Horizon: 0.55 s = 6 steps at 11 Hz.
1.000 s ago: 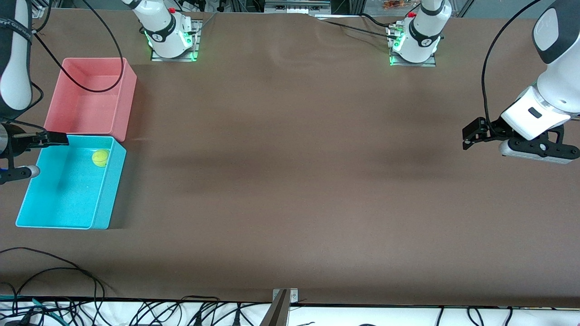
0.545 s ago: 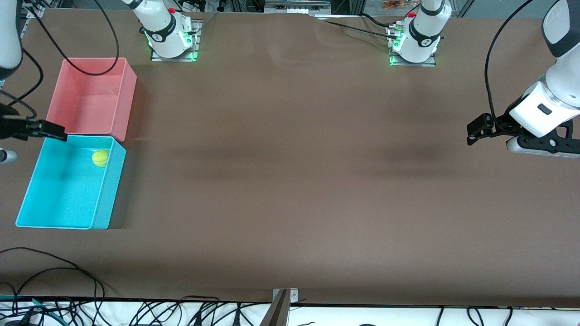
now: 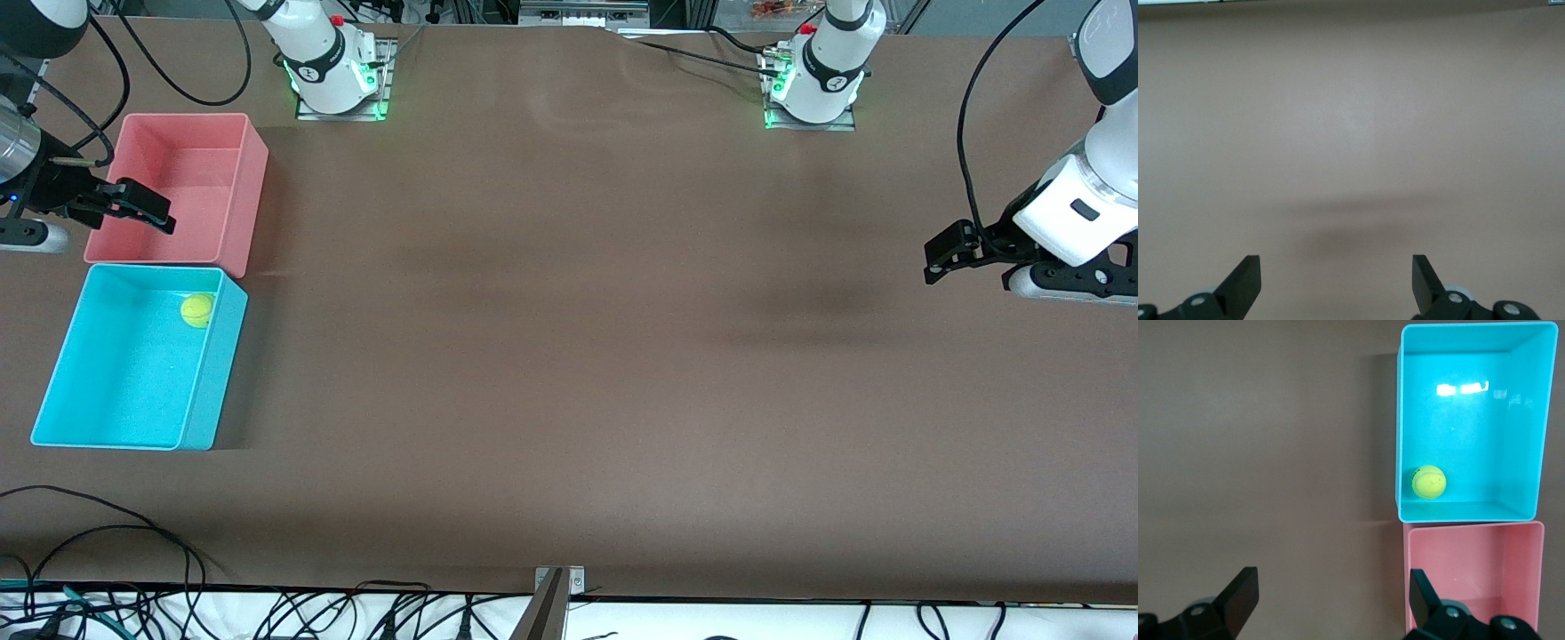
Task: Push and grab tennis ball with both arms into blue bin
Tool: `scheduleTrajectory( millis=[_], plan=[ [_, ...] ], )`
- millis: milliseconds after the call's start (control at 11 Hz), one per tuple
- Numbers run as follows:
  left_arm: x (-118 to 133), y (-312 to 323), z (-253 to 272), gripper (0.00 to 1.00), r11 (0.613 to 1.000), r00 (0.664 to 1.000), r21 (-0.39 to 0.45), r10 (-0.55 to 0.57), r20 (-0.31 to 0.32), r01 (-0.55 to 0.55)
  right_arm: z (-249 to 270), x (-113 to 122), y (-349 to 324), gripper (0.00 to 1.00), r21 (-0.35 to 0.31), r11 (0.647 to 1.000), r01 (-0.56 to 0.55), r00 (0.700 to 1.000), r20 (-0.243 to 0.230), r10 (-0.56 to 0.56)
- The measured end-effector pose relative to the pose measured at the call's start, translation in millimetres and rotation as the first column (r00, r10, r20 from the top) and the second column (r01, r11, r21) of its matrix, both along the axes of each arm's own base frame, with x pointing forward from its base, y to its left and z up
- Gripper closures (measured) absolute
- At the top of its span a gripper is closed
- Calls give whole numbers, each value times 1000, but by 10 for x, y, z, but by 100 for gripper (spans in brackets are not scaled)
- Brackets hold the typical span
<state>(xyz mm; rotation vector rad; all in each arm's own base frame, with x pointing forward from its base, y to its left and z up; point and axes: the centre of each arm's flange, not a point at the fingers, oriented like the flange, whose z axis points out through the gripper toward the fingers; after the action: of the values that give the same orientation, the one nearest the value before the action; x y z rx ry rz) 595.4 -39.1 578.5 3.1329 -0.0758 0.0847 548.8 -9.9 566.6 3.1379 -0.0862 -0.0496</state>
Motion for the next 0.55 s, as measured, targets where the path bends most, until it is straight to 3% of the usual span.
scheduleTrajectory(
  millis=[545],
  plan=[
    [14,3,180,0,1000,999,-4,21,29,-21,74,1,202,0,9,999,-34,999,22,34]
  ],
)
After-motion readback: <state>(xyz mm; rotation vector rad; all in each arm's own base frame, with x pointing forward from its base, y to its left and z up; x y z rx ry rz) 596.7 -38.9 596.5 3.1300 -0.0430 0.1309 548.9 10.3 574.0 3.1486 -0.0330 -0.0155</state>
